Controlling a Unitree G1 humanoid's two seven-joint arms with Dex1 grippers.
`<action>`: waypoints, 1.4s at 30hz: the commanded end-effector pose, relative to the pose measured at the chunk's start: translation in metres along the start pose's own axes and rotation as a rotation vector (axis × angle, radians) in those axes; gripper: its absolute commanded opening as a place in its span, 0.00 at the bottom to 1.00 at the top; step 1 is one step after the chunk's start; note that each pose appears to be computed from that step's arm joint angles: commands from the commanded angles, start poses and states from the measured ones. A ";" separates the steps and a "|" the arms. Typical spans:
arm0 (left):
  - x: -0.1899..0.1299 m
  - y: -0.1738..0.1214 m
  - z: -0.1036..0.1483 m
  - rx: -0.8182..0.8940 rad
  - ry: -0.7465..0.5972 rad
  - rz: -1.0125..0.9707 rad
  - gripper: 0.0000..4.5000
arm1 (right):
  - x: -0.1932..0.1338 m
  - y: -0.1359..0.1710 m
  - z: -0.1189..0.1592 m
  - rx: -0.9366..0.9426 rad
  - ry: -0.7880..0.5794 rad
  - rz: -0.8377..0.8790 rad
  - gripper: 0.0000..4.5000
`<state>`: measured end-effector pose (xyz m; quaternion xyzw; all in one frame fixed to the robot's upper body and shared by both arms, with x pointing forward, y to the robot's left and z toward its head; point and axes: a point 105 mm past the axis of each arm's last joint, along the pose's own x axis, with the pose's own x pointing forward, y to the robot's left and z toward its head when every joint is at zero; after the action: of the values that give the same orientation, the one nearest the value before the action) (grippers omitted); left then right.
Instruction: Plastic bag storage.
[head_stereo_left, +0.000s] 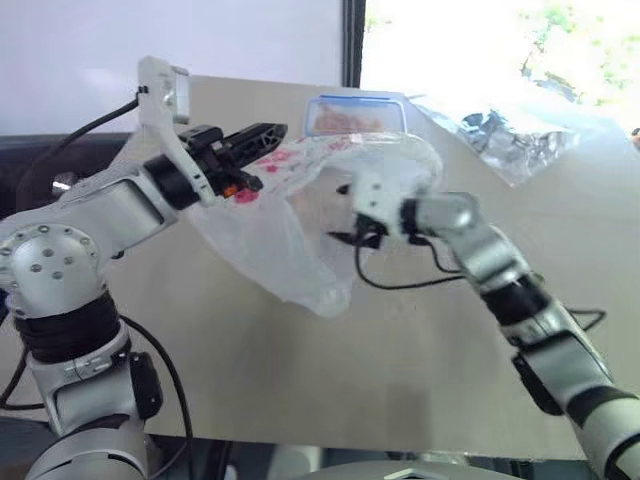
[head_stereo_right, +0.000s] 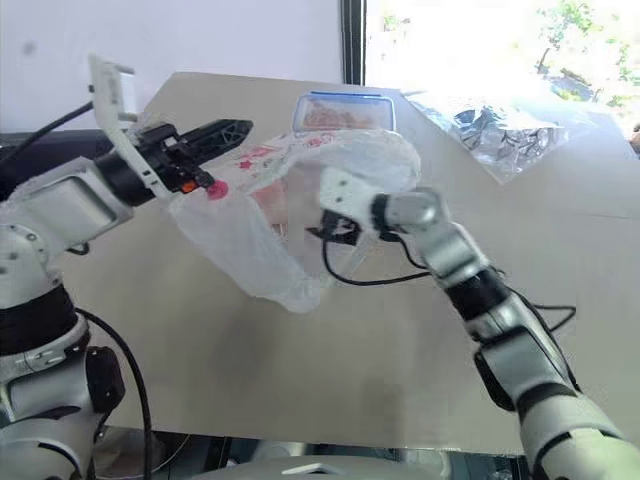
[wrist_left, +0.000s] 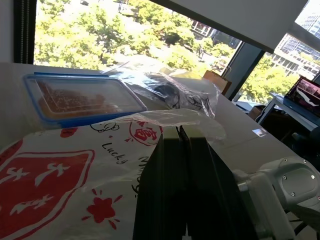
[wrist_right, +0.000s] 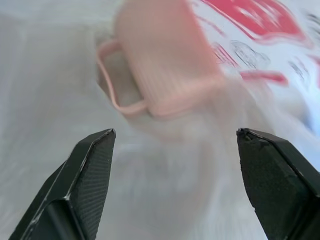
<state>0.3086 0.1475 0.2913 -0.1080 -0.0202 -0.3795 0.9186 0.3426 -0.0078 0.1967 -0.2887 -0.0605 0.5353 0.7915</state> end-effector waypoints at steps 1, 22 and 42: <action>-0.006 -0.024 -0.003 -0.051 -0.002 -0.176 0.12 | -0.030 -0.006 0.032 0.017 -0.086 -0.075 1.00; -0.098 -0.065 -0.106 -0.169 0.534 -0.330 0.75 | -0.099 -0.049 -0.046 0.296 0.125 -0.512 1.00; -0.068 -0.071 -0.139 -0.212 0.424 -0.204 0.76 | -0.042 -0.105 -0.032 0.412 0.043 -0.507 0.01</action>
<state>0.1976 0.1205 0.1617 -0.1220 0.2123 -0.4904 0.8364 0.4273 -0.0923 0.2120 -0.1012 0.0308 0.3042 0.9467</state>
